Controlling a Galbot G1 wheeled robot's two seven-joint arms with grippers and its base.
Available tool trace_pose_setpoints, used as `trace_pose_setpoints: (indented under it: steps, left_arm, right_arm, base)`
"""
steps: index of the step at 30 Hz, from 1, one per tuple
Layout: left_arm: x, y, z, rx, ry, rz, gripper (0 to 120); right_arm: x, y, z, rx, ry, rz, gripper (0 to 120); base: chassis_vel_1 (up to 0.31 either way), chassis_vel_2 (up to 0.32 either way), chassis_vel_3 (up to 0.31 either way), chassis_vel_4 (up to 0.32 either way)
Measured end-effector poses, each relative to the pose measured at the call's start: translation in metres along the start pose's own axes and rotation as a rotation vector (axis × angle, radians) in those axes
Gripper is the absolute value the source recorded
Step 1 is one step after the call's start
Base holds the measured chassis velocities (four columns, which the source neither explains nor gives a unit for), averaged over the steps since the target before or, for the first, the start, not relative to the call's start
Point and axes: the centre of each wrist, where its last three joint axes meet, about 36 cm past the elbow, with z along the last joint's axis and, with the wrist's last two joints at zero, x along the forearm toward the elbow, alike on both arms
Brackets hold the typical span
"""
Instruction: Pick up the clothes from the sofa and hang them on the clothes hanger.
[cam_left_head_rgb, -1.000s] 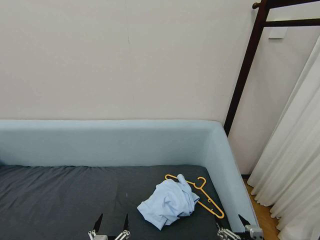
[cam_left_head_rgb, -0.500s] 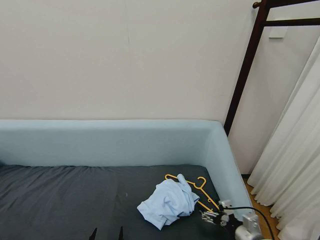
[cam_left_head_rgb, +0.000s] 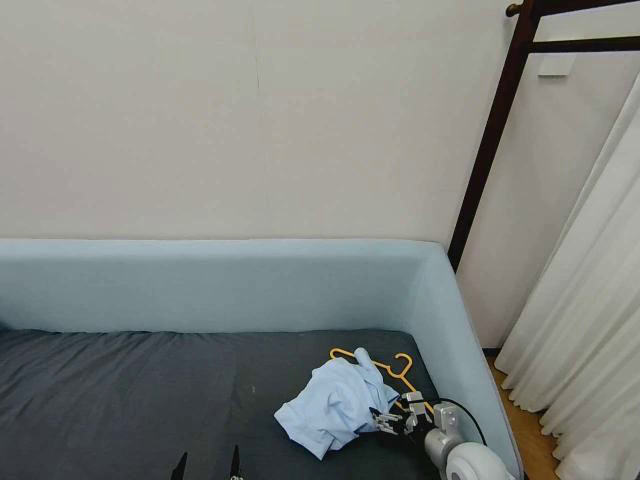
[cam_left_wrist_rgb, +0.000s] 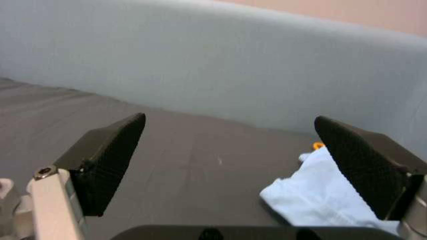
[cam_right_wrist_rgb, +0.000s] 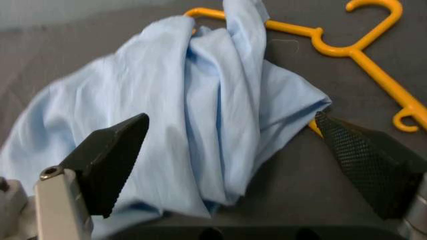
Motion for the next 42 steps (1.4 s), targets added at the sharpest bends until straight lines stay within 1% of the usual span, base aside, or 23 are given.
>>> trace_pose_setpoints:
  steps: [2,3,4,5,6,9,10,11,13,14,15,17,19,20,23,24,31,35,36,37,40,41,42]
  left_arm:
    - [0.003,-0.001,-0.001,0.007,0.003,-0.001,100]
    - [0.004,-0.002,0.0,0.008,0.004,-0.001,100]
    - [0.006,-0.002,0.0,0.008,0.005,-0.002,100]
    - [0.006,-0.002,0.0,0.008,0.005,-0.002,100]
    - [0.007,-0.001,0.001,0.008,0.007,-0.003,100]
    - [0.007,0.0,0.001,0.003,0.015,-0.005,100]
    - [0.007,0.0,0.001,0.003,0.015,-0.005,100]
    - [0.007,0.0,0.0,0.004,0.022,-0.009,100]
    - [0.007,0.0,-0.001,0.014,0.025,-0.019,100]
    - [0.007,0.0,-0.001,0.014,0.025,-0.019,100]
    - [0.008,-0.002,-0.003,0.027,0.026,-0.027,100]
    - [0.01,-0.004,-0.003,0.04,0.029,-0.039,100]
    - [0.01,-0.003,-0.002,0.041,0.031,-0.043,100]
    - [0.01,-0.003,-0.002,0.041,0.031,-0.043,100]
    - [0.007,-0.001,0.0,0.041,0.026,-0.053,100]
    - [0.005,0.0,-0.001,0.041,0.022,-0.053,100]
    - [0.002,0.0,-0.002,0.041,0.013,-0.048,100]
    - [0.003,-0.002,-0.001,0.043,0.012,-0.048,100]
    - [0.003,-0.002,-0.001,0.043,0.012,-0.048,100]
    - [0.003,-0.002,-0.001,0.042,0.012,-0.047,100]
    - [0.001,-0.003,0.001,0.041,0.01,-0.043,100]
    - [0.001,-0.003,0.001,0.041,0.01,-0.043,100]
    - [0.0,-0.004,0.001,0.042,0.009,-0.042,100]
  right_arm:
    - [-0.006,-0.002,-0.001,-0.06,-0.006,0.01,81]
    - [-0.008,-0.004,0.0,-0.069,-0.003,0.016,80]
    - [-0.01,-0.006,0.002,-0.076,0.005,0.022,73]
    - [-0.01,-0.006,0.002,-0.076,0.005,0.022,73]
    - [-0.012,-0.008,0.005,-0.081,0.013,0.023,70]
    - [-0.021,-0.006,0.007,-0.105,0.028,0.017,55]
    - [-0.021,-0.006,0.007,-0.105,0.028,0.017,55]
    - [-0.025,-0.004,0.005,-0.116,0.028,0.017,50]
    - [-0.031,-0.001,0.002,-0.131,0.023,0.017,43]
    - [-0.031,-0.001,0.002,-0.131,0.023,0.017,43]
    - [-0.034,0.001,-0.001,-0.142,0.016,0.015,38]
    - [-0.035,0.003,-0.002,-0.144,0.015,0.014,28]
    - [-0.035,0.003,-0.002,-0.136,0.017,0.015,22]
    - [-0.035,0.003,-0.002,-0.136,0.017,0.015,22]
    - [-0.031,0.01,-0.005,-0.128,0.003,0.01,5]
    - [-0.03,0.011,-0.004,-0.119,0.004,0.008,2]
    - [-0.028,0.012,-0.004,-0.087,-0.013,0.023,0]
    - [-0.008,0.027,-0.035,-0.021,-0.112,-0.008,0]
    - [-0.008,0.027,-0.035,-0.021,-0.112,-0.008,0]
    - [-0.001,0.032,-0.045,-0.003,-0.139,-0.025,0]
    - [0.043,0.07,-0.108,0.075,-0.275,-0.116,0]
    - [0.043,0.07,-0.108,0.075,-0.275,-0.116,0]
    - [0.056,0.082,-0.126,0.098,-0.308,-0.145,0]
  base:
    - [0.0,0.0,0.0,0.0]
    - [0.0,0.0,0.0,0.0]
    - [0.0,0.0,0.0,0.0]
    - [0.0,0.0,0.0,0.0]
    - [0.0,0.0,0.0,0.0]
    - [0.0,0.0,0.0,0.0]
    - [0.0,0.0,0.0,0.0]
    - [0.0,0.0,0.0,0.0]
    - [0.0,0.0,0.0,0.0]
    - [0.0,0.0,0.0,0.0]
    - [0.0,0.0,0.0,0.0]
    - [0.0,0.0,0.0,0.0]
    - [0.0,0.0,0.0,0.0]
    - [0.0,0.0,0.0,0.0]
    - [0.0,0.0,0.0,0.0]
    - [0.0,0.0,0.0,0.0]
    - [0.0,0.0,0.0,0.0]
    - [0.0,0.0,0.0,0.0]
    - [0.0,0.0,0.0,0.0]
    - [0.0,0.0,0.0,0.0]
    - [0.0,0.0,0.0,0.0]
    - [0.0,0.0,0.0,0.0]
    - [0.0,0.0,0.0,0.0]
